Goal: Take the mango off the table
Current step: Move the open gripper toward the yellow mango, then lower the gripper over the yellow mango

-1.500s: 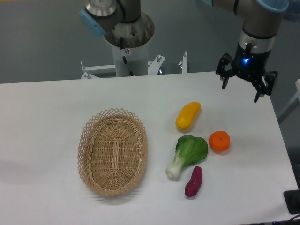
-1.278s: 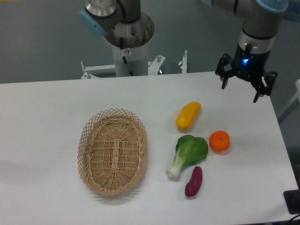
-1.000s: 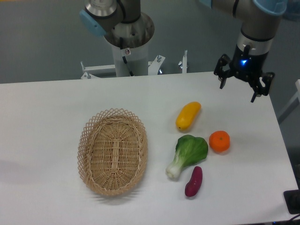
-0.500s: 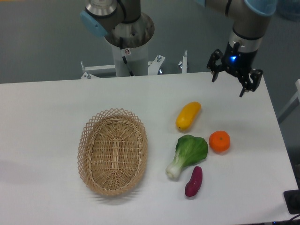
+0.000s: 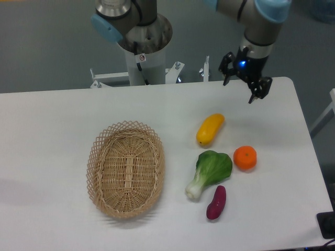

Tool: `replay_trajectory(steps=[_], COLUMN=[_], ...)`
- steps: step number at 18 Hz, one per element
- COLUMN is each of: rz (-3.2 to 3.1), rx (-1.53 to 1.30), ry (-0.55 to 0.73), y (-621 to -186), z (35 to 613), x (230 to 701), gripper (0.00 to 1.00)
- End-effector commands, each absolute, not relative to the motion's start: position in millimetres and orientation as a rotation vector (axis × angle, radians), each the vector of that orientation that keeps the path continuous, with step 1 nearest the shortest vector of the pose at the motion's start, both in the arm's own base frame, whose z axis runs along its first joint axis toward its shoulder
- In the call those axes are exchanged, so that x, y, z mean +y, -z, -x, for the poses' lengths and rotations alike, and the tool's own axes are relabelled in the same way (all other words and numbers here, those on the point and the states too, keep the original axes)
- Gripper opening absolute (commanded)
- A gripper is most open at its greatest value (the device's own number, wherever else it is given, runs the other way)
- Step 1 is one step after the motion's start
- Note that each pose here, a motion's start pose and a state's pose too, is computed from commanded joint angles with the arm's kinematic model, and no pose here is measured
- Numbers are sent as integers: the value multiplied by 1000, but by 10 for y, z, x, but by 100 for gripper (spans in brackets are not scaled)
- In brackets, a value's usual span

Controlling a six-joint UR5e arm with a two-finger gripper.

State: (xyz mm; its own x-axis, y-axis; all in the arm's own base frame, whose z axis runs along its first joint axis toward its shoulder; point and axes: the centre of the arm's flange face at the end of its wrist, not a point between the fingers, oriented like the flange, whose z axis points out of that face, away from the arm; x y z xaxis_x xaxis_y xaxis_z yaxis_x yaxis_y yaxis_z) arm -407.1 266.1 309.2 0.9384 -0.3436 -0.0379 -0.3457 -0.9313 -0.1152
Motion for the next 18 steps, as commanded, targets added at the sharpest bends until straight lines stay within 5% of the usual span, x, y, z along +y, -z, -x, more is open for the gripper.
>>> replay_trajectory(steps=[18], rz=[3012], rx=[411], ry=[-52], y=[-2260], z=[3933], x=[3330], gripper=[100])
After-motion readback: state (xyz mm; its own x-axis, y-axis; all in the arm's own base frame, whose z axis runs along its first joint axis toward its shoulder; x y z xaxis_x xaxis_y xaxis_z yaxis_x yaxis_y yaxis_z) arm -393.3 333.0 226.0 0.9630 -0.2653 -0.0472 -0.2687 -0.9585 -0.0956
